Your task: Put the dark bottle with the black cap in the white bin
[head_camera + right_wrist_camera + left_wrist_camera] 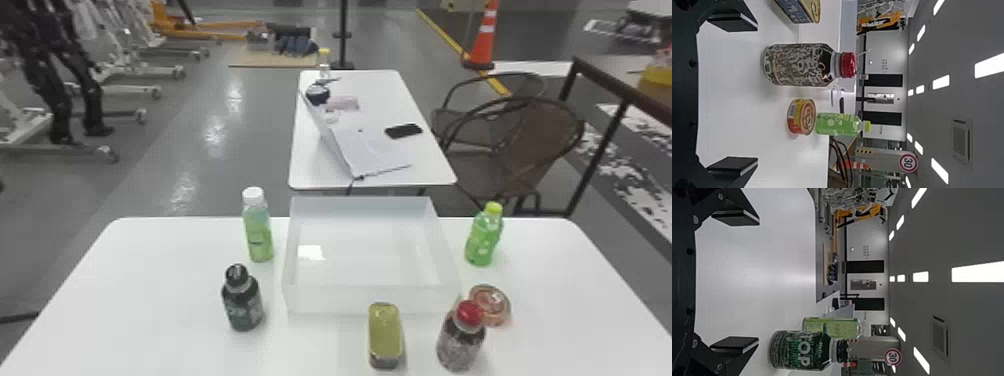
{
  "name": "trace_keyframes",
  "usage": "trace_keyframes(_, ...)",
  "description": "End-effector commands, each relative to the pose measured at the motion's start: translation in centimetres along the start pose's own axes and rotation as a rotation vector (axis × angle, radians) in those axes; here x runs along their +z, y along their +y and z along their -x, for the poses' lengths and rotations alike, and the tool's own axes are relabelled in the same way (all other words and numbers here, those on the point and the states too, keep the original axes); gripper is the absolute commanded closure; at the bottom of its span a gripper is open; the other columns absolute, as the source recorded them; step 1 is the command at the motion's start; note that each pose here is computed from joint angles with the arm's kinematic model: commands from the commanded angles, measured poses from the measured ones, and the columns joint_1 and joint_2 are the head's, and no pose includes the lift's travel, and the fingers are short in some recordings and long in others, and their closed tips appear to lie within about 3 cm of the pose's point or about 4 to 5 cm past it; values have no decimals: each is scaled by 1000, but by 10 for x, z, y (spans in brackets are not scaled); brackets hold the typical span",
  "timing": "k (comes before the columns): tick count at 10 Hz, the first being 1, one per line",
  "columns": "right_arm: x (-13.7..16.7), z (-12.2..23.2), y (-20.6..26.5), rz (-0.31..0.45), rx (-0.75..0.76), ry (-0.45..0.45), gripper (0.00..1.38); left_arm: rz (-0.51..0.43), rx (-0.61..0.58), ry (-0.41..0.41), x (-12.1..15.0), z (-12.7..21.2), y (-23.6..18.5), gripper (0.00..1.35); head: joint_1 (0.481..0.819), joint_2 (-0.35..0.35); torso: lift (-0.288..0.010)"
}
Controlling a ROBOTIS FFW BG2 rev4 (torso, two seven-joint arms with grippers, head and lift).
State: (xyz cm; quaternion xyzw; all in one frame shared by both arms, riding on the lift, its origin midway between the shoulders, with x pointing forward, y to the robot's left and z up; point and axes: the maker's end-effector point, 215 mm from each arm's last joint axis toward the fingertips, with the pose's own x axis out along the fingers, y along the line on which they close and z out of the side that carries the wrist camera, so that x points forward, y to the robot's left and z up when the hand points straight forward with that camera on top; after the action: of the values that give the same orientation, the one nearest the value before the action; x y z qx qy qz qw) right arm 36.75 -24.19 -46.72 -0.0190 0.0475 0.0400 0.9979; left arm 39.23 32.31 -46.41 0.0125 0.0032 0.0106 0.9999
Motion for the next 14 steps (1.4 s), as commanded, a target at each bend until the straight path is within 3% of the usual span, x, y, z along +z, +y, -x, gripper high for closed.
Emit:
trace_keyframes(1,0,0,0,0,0,1,98,2,1,-1,0,-1,-1,226,549,0,-100)
trace_keyframes(8,-1,0,0,-2,0,2,98,18,-15,6,-2,-6,-11,239,549,0,-100)
trace_keyframes(12,-1,0,-1,-2,-2,2,98,145,-113,-2,1,-56,-80,233,549,0,-100)
trace_keyframes(14,-1,-1,-1,-4,-3,2,98,133,-160,-3,3,-80,-98,231,549,0,-100)
